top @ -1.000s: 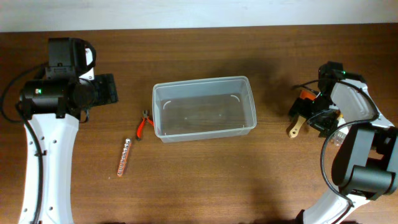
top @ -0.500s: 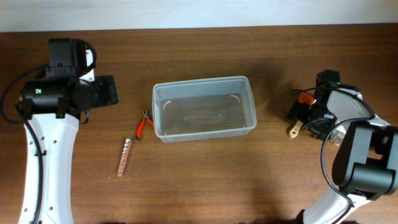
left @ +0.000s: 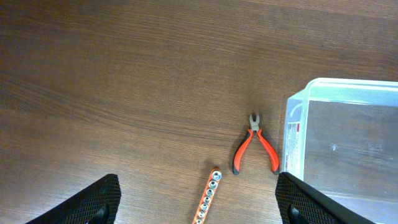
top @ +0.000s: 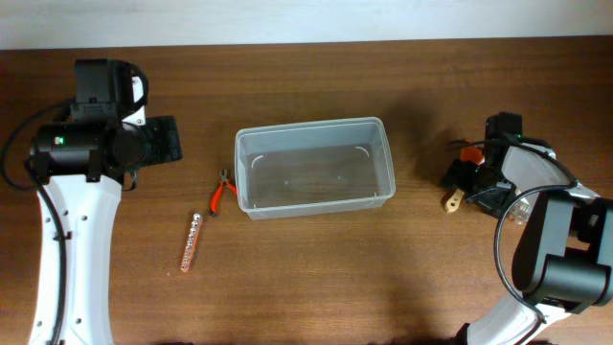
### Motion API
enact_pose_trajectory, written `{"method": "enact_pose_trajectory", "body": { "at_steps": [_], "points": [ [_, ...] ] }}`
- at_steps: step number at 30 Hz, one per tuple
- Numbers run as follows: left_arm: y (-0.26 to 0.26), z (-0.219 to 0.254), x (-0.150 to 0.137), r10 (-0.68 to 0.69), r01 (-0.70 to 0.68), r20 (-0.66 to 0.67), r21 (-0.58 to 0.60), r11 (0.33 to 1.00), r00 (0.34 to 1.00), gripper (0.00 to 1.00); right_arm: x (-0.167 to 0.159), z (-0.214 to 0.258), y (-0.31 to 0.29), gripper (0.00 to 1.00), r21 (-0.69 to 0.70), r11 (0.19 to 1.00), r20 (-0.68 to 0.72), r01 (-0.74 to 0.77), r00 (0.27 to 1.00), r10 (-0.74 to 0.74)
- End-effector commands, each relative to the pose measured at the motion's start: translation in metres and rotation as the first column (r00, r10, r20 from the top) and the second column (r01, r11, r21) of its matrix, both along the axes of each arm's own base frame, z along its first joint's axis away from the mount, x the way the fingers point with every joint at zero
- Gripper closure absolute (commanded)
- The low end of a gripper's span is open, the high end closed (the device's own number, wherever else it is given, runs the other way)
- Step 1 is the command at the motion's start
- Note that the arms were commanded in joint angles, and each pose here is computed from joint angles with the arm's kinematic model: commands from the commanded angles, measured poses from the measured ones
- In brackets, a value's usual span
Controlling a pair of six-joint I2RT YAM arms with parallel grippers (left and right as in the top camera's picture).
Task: Pack container
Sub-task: 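Lower the right gripper onto the orange scraper's wooden handle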
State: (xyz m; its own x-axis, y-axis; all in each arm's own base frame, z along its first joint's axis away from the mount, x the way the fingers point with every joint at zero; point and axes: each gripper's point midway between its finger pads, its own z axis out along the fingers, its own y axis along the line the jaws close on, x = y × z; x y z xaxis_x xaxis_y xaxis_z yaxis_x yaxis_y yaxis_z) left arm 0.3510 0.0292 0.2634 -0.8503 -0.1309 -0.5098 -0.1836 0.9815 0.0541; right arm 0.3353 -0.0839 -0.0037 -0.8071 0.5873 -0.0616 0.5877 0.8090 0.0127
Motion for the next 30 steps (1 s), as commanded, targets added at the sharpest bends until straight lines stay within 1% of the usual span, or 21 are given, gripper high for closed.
{"method": "enact_pose_trajectory", "body": {
  "at_steps": [1,2,3,4,6,13,16,17,18,20,22,23,25,27,28,30],
  "points": [
    [-0.001,-0.003,-0.001,-0.013,0.013,-0.011,0.000,1.000,1.000,0.18,-0.020,-0.018,0.004,0.00,0.020,1.000,-0.070,0.008,0.998,-0.006],
    [-0.001,-0.003,-0.001,-0.013,0.013,-0.011,0.000,1.000,1.000,0.18,-0.020,-0.018,0.005,0.01,0.021,1.000,-0.073,0.008,0.997,-0.006],
    [-0.001,-0.003,-0.001,-0.013,0.013,-0.011,0.000,1.000,1.000,0.18,-0.021,-0.018,0.005,0.05,0.023,1.000,-0.076,0.008,0.997,-0.006],
    [-0.001,-0.003,-0.001,-0.013,0.013,-0.011,0.000,1.000,1.000,0.18,-0.022,-0.018,0.006,0.09,0.029,1.000,-0.078,0.009,0.997,-0.006],
    [-0.001,-0.003,-0.001,-0.013,0.013,-0.011,0.000,1.000,1.000,0.18,-0.023,-0.018,0.007,0.22,0.032,0.999,-0.083,0.008,0.997,-0.006],
    [-0.001,-0.003,-0.001,-0.013,0.013,-0.011,0.000,1.000,1.000,0.18,-0.028,-0.018,0.008,0.46,0.037,0.999,-0.101,0.009,0.995,-0.005],
    [-0.001,-0.003,-0.001,-0.013,0.013,-0.011,0.000,1.000,1.000,0.18,-0.029,-0.018,0.008,0.53,0.038,0.999,-0.107,0.009,0.994,-0.005],
    [-0.001,-0.003,-0.001,-0.013,0.013,-0.011,0.000,1.000,1.000,0.18,-0.029,-0.018,0.008,0.57,0.038,0.999,-0.107,0.009,0.994,-0.005],
    [-0.001,-0.003,-0.001,-0.013,0.013,-0.011,0.000,1.000,1.000,0.18,-0.029,-0.018,0.008,0.58,0.038,0.999,-0.108,0.009,0.994,-0.005],
    [-0.001,-0.003,-0.001,-0.013,0.013,-0.011,0.000,1.000,1.000,0.18,-0.030,-0.018,0.008,0.64,0.039,0.999,-0.111,0.009,0.994,-0.005],
    [-0.001,-0.003,-0.001,-0.013,0.013,-0.011,0.000,1.000,1.000,0.18,-0.031,-0.018,0.009,0.67,0.040,0.999,-0.114,0.010,0.993,-0.005],
    [-0.001,-0.003,-0.001,-0.013,0.013,-0.011,0.000,1.000,1.000,0.18,-0.031,-0.018,0.009,0.70,0.040,0.999,-0.114,0.010,0.993,-0.005],
    [-0.001,-0.003,-0.001,-0.013,0.013,-0.011,0.000,1.000,1.000,0.18,-0.031,-0.018,0.009,0.80,0.040,0.999,-0.114,0.010,0.993,-0.005],
    [-0.001,-0.003,-0.001,-0.013,0.013,-0.010,0.000,1.000,1.000,0.18,-0.030,-0.017,0.008,0.92,0.039,0.999,-0.113,0.009,0.994,-0.005],
    [-0.001,-0.003,-0.001,-0.013,0.013,-0.010,0.001,1.000,1.000,0.18,-0.030,-0.017,0.008,0.96,0.038,0.999,-0.112,0.010,0.994,-0.005],
    [0.001,-0.003,-0.001,-0.007,0.007,-0.010,0.005,1.000,1.000,0.18,-0.027,-0.015,0.008,0.96,0.038,0.999,-0.105,0.001,0.994,0.003]
  ]
}}
